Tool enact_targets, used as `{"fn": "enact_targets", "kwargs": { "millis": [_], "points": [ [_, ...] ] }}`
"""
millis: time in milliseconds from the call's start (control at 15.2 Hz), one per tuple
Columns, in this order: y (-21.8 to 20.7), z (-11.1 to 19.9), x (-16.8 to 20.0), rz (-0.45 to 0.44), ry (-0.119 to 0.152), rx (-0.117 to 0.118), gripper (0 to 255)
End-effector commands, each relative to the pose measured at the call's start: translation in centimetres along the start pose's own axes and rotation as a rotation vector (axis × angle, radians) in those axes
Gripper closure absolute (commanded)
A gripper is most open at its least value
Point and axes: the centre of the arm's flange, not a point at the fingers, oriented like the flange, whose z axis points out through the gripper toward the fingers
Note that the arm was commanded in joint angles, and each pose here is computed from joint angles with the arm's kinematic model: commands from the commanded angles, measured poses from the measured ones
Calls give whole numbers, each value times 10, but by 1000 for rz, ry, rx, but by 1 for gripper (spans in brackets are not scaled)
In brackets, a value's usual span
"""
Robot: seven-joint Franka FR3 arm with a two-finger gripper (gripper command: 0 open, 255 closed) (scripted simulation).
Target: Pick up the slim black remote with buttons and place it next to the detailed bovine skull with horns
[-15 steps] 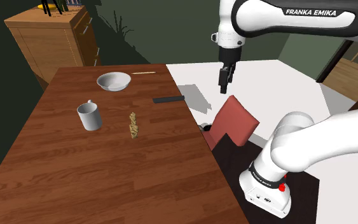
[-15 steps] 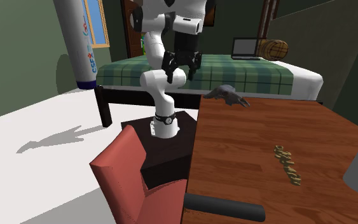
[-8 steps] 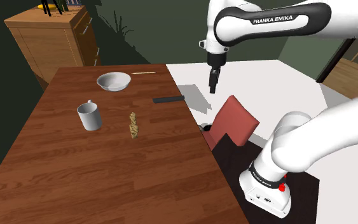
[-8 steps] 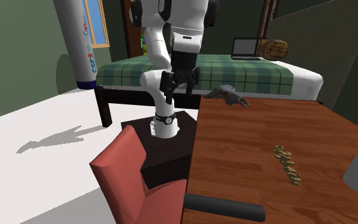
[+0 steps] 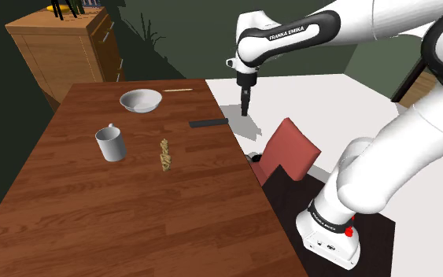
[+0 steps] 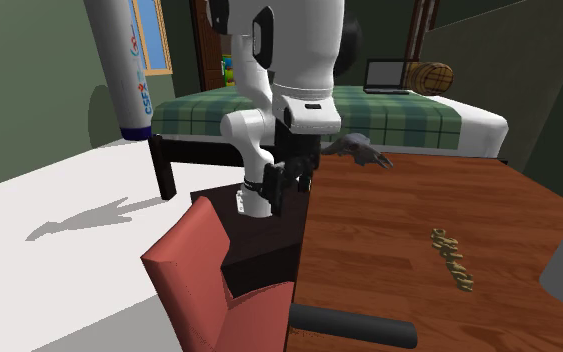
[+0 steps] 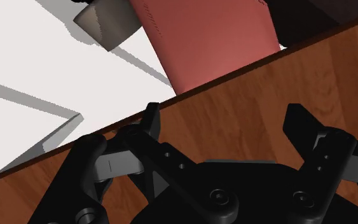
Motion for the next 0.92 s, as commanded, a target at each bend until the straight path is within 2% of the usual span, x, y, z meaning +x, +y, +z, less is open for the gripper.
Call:
{"fn": "enact_targets", "kwargs": {
  "millis": [0, 858],
  "points": [
    [16, 10, 15, -51, 10, 2, 0],
    [88, 75, 138, -345, 71, 24, 0]
  ]
}}
